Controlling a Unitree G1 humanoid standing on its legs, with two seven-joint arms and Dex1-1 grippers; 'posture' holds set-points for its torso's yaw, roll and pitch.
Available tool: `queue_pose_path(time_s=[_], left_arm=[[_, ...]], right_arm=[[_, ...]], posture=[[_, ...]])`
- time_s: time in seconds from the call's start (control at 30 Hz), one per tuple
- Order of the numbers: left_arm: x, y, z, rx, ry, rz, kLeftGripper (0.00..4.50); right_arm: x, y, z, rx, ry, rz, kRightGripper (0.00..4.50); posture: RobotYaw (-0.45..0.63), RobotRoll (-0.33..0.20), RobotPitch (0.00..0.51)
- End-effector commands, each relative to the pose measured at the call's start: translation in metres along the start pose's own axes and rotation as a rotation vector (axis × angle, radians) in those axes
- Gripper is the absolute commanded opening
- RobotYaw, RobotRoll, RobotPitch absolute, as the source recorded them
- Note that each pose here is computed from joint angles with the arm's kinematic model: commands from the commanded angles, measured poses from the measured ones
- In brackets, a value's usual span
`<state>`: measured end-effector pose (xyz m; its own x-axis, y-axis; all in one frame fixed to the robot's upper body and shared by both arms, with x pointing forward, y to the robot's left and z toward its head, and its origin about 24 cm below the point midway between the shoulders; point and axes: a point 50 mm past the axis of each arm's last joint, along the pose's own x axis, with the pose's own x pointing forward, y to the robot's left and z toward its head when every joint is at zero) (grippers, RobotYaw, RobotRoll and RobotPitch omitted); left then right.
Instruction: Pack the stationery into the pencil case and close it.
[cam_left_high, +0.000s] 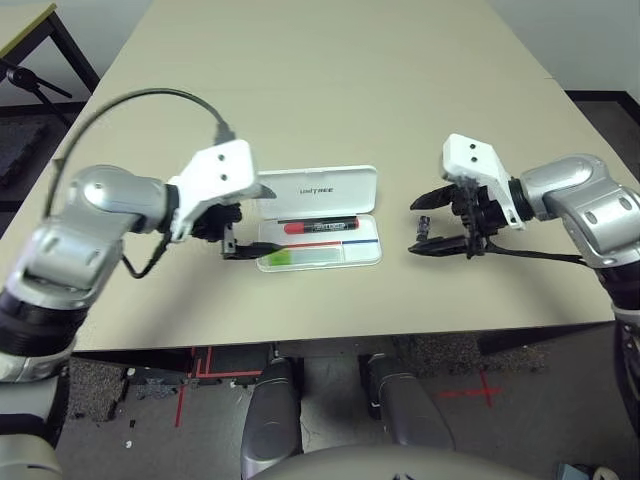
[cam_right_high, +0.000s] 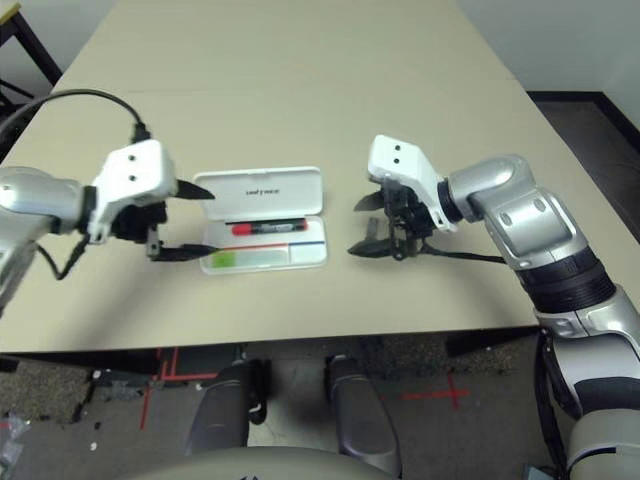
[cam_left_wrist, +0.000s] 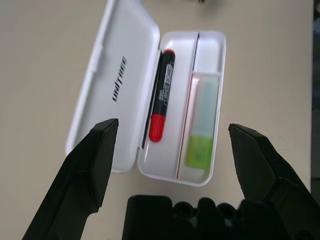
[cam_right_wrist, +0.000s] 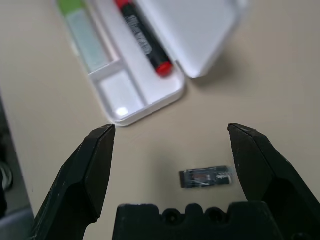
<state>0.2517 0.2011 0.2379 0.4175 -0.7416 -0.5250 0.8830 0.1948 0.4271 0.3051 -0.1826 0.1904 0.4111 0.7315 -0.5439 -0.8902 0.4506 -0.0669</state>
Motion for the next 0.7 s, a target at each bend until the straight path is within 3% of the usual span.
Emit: queue_pose_path(time_s=[0.03, 0.3, 0.43, 0.7], left_arm=[[0.000, -0.006, 0.003, -0.003, -0.022, -0.030, 4.46], [0.008, -0.008, -0.001, -0.012, -0.016, -0.031, 4.46], [0.012, -0.007, -0.002, -0.008, -0.015, -0.044, 4.46], [0.020, -0.006, -0.002, 0.003, -0.021, -0.060, 4.46]], right_arm=[[-0.004, 0.004, 0.003, 0.102, -0.035, -0.057, 4.50], [-0.001, 0.000, 0.003, 0.385, -0.074, -0.418, 4.50], [0.013, 0.014, 0.003, 0.544, -0.067, -0.561, 4.50], [0.033, 0.034, -0.011, 0.637, -0.043, -0.698, 4.50]], posture=[[-0.04, 0.000, 0.186], [-0.06, 0.000, 0.189], [-0.07, 0.000, 0.189], [-0.09, 0.000, 0.189]])
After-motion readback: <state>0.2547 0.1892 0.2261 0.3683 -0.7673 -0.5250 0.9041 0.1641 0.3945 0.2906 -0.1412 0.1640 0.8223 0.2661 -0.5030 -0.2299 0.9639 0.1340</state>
